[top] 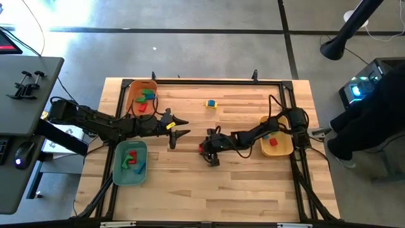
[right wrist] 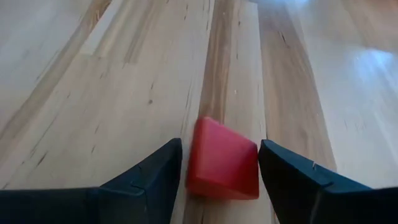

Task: Sort blocks by size
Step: Put the red half-circle block into the yellow bin

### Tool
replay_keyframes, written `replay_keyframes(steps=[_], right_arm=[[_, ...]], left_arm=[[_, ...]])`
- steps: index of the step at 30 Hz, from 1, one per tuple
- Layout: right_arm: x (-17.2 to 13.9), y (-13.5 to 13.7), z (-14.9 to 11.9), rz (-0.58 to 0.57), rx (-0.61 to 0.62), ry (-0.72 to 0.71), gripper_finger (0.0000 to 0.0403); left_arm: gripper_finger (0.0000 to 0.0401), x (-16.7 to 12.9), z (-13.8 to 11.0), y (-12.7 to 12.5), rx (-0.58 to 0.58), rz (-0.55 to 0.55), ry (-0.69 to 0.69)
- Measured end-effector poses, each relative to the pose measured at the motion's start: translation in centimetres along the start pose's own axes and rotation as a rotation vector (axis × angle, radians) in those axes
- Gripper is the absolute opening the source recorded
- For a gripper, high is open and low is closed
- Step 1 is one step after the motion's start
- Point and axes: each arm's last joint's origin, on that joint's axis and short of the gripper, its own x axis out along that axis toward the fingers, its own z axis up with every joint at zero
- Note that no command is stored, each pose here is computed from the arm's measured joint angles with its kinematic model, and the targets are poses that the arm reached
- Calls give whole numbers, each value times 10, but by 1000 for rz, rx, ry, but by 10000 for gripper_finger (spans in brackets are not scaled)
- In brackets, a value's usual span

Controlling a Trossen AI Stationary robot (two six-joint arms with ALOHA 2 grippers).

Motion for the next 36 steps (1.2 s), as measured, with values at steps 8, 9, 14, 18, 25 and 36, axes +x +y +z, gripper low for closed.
replay_keyframes(steps=[8, 9, 14, 18, 25, 36], right_arm=[[0, 1, 0, 23, 81, 3, 163], [0, 1, 0, 42, 92, 3, 163], [-5, 5, 3, 88, 133, 21, 163], [-28, 13, 18, 89, 114, 60, 163], [-109, 36, 51, -4, 108, 154, 163], [-230, 41, 12, -473, 510, 538, 163]], left_arm=[[185, 0, 0, 0, 0, 0, 0], [185, 0, 0, 0, 0, 0, 0], [185, 0, 0, 0, 0, 0, 2], [185, 0, 0, 0, 1, 1, 5], [185, 0, -1, 0, 1, 2, 10], [185, 0, -1, 0, -5, 2, 11]])
